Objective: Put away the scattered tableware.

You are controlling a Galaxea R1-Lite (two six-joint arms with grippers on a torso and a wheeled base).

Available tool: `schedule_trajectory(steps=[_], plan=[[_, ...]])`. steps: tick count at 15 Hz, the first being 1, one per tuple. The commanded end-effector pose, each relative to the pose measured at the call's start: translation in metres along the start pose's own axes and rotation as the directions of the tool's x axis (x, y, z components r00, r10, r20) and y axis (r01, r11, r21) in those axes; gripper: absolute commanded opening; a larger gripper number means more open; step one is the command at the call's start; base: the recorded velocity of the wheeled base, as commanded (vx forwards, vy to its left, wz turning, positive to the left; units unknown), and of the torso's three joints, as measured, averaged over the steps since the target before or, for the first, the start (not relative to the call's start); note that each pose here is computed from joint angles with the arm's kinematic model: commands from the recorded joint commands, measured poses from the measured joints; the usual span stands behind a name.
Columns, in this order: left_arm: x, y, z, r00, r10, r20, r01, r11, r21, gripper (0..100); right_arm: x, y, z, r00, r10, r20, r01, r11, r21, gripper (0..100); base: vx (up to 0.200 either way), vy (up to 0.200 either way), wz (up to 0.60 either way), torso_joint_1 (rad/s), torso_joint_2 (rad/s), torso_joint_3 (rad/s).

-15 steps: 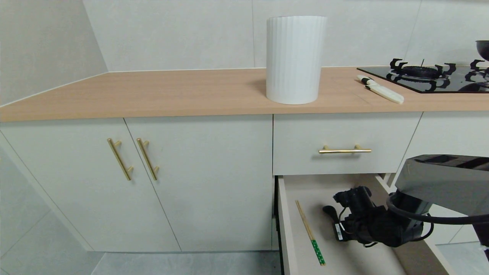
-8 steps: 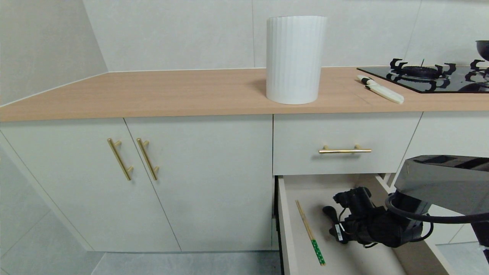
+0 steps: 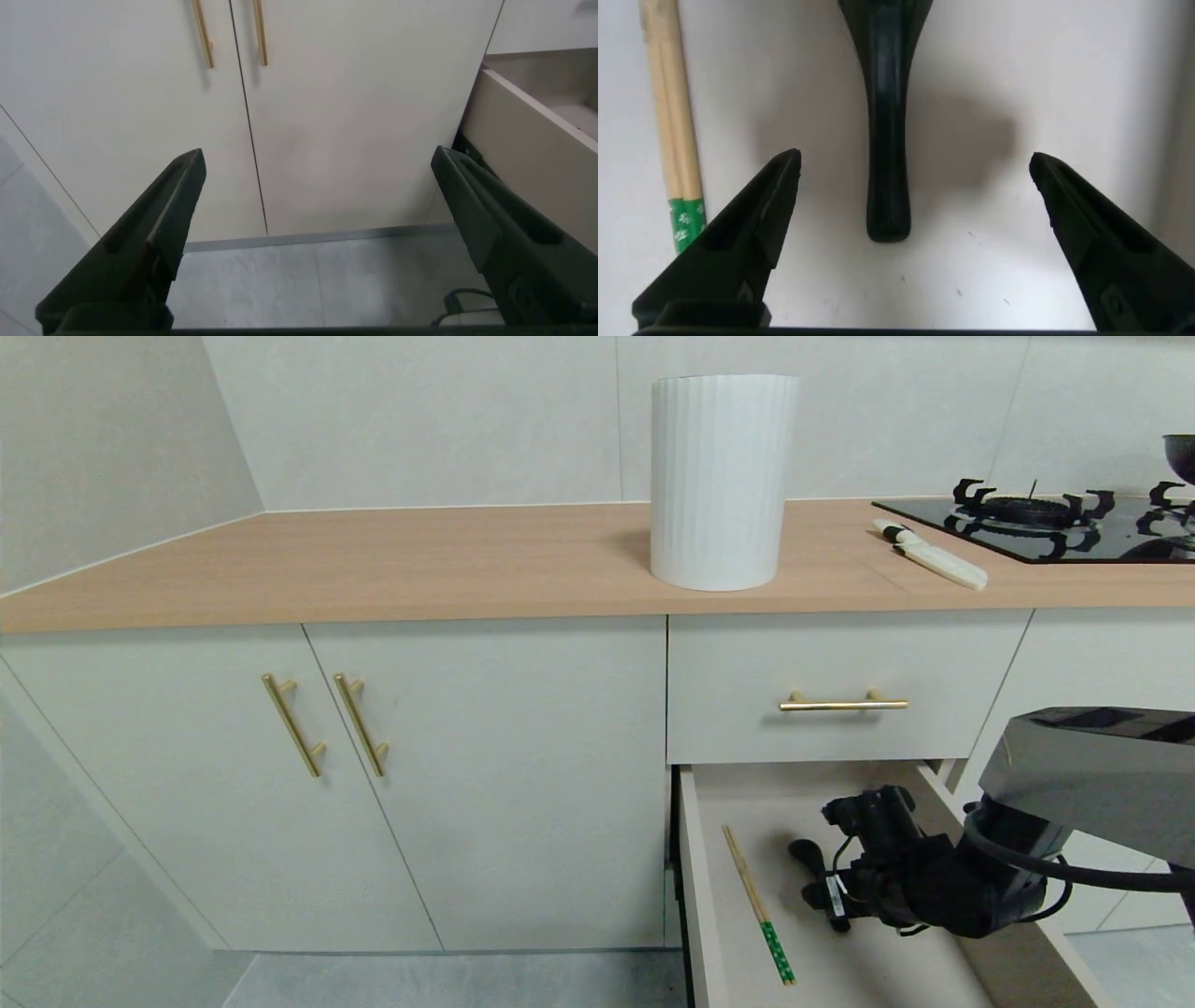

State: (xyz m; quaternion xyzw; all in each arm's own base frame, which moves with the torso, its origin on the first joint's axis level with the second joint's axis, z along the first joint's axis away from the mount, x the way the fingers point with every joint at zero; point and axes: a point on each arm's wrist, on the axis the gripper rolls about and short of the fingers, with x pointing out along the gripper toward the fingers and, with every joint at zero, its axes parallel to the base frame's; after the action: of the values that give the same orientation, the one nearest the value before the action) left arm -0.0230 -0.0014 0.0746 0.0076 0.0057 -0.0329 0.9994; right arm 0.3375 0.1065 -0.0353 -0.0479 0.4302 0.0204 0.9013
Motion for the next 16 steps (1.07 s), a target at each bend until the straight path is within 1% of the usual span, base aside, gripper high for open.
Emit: schedule_trajectory(steps=[1, 4, 5, 7, 11, 16], plan=[[0.000, 0.000, 0.000, 1.000, 0.000, 0.000, 0.000, 1.000, 0.000, 100, -0.049, -0.007, 0.022, 0.994, 0.014, 0.111, -0.016, 1.000, 0.020, 100, 0.000, 0.000, 0.00, 0.000, 0.00, 0.000], [0.000, 0.000, 0.000, 1.000, 0.000, 0.000, 0.000, 1.000, 0.000, 100, -0.115, -0.014, 0.041, 0.969, 0.040, 0.243, -0.048, 0.998, 0.028, 100, 0.000, 0.000, 0.00, 0.000, 0.00, 0.000], [0.000, 0.000, 0.000, 1.000, 0.001, 0.000, -0.001, 1.000, 0.000, 100, -0.134, -0.013, 0.041, 0.966, 0.054, 0.251, -0.060, 0.998, 0.015, 100, 0.000, 0.000, 0.00, 0.000, 0.00, 0.000], [0.000, 0.000, 0.000, 1.000, 0.000, 0.000, 0.000, 1.000, 0.000, 100, -0.160, -0.013, 0.030, 0.969, 0.074, 0.234, -0.075, 0.997, -0.007, 100, 0.000, 0.000, 0.00, 0.000, 0.00, 0.000], [0.000, 0.000, 0.000, 1.000, 0.000, 0.000, 0.000, 1.000, 0.000, 100, -0.174, -0.014, 0.017, 0.971, 0.085, 0.224, -0.082, 0.996, -0.022, 100, 0.000, 0.000, 0.00, 0.000, 0.00, 0.000], [0.000, 0.000, 0.000, 1.000, 0.000, 0.000, 0.000, 1.000, 0.000, 100, -0.192, -0.018, 0.013, 0.975, 0.088, 0.205, -0.083, 0.996, -0.032, 100, 0.000, 0.000, 0.00, 0.000, 0.00, 0.000]])
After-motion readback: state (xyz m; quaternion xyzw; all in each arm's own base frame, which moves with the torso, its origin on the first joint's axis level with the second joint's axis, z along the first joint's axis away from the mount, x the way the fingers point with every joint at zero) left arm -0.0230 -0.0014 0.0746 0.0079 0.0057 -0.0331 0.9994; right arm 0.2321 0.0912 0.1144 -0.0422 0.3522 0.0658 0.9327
